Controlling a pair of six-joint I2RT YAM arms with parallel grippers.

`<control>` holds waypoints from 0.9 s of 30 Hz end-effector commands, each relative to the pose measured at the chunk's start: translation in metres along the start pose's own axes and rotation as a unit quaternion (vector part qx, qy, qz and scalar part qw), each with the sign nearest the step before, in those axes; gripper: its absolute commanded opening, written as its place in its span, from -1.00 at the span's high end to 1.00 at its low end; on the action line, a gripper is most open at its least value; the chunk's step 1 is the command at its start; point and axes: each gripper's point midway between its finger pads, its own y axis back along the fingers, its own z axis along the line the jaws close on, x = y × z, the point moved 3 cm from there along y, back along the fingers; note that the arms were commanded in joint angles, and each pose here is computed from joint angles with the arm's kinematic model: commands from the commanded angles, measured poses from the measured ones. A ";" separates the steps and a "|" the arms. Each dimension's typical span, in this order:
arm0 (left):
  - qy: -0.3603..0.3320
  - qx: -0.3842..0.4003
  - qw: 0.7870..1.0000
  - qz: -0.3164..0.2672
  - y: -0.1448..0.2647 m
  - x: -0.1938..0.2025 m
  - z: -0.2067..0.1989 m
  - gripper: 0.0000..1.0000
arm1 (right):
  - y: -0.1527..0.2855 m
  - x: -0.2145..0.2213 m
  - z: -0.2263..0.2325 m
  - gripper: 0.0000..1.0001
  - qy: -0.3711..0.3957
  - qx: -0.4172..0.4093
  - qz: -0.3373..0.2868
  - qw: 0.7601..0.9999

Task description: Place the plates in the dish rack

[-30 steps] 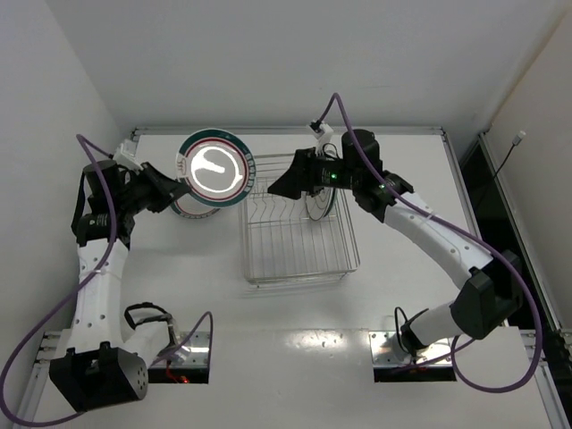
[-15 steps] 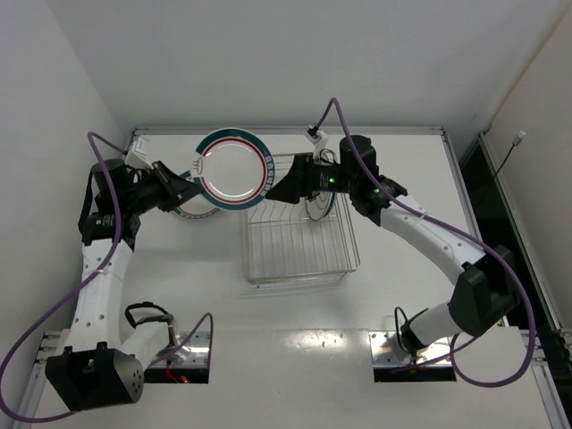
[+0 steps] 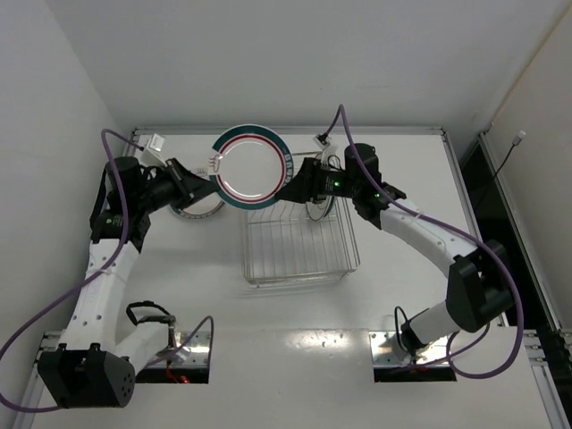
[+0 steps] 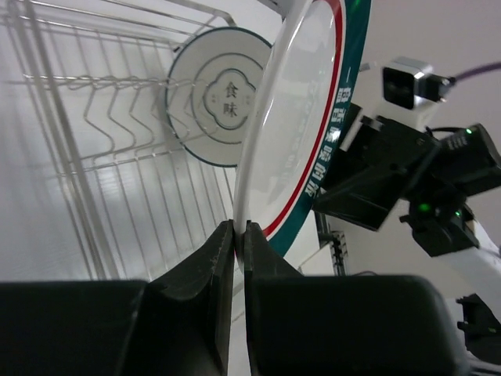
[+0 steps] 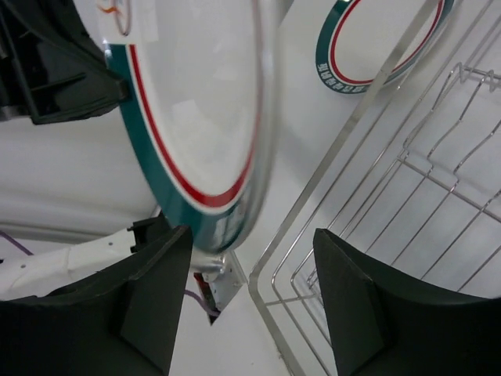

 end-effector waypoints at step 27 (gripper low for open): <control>0.012 -0.293 0.956 -0.021 0.026 0.014 0.085 -0.26 | 0.097 -0.049 -0.079 1.00 -0.022 0.491 -0.129 0.861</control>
